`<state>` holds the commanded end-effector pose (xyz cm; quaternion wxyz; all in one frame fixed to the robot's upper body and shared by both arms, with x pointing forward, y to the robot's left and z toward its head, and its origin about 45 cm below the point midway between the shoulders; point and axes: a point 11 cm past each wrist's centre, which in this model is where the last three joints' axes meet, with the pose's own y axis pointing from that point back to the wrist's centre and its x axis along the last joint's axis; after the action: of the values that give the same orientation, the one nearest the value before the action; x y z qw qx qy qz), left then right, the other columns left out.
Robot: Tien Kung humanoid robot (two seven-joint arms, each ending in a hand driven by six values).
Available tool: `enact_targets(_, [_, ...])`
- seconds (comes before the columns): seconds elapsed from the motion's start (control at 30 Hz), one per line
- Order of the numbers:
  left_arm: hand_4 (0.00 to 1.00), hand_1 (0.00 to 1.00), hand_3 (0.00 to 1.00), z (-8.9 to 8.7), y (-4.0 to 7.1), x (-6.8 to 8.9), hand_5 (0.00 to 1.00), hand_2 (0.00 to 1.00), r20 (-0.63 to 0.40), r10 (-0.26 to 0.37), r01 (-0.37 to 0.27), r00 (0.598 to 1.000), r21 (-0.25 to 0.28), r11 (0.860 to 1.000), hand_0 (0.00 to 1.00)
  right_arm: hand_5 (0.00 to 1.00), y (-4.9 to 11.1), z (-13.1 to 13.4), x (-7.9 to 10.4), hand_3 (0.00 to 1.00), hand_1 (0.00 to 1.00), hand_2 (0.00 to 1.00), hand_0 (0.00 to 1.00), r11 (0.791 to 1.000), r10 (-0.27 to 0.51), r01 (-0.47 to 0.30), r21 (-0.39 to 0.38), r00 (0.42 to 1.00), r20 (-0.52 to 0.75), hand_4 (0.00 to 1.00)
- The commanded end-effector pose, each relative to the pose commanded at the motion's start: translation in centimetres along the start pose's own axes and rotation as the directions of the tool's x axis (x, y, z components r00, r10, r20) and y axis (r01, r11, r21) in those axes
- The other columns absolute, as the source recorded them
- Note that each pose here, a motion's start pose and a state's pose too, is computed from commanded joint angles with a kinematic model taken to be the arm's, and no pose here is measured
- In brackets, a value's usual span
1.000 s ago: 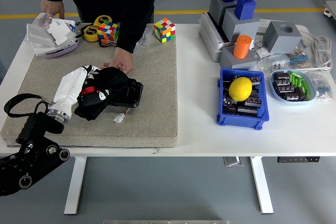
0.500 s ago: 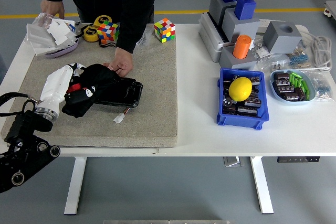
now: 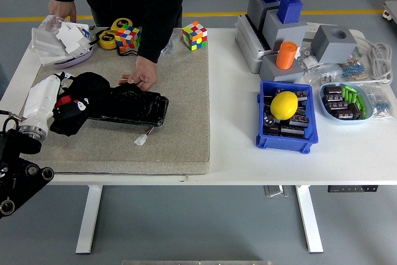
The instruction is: Pick the rag up,wipe the panel,place it on the desk
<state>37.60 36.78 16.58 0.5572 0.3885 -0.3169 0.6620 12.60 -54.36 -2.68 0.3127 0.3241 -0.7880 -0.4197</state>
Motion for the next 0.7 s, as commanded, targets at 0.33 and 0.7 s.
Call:
enact_targets(0.33, [0.570,0.085,0.660,-1.4,-0.3,1.0,0.110,0.217,0.008,0.031,-0.031,0.999,0.033,0.999,0.167,0.606,0.0,0.1,0.1,0.614,0.625,0.674,0.721,1.000,0.003,-0.003,-0.006,1.000,-0.002,0.998])
enact_targets(0.7, [0.571,0.086,0.661,-2.9,-0.5,2.3,0.111,0.217,0.024,0.060,-0.062,0.998,0.058,0.996,0.167,0.606,0.0,0.2,0.1,0.613,0.625,0.674,0.721,1.000,0.002,-0.002,-0.005,1.000,-0.005,0.998])
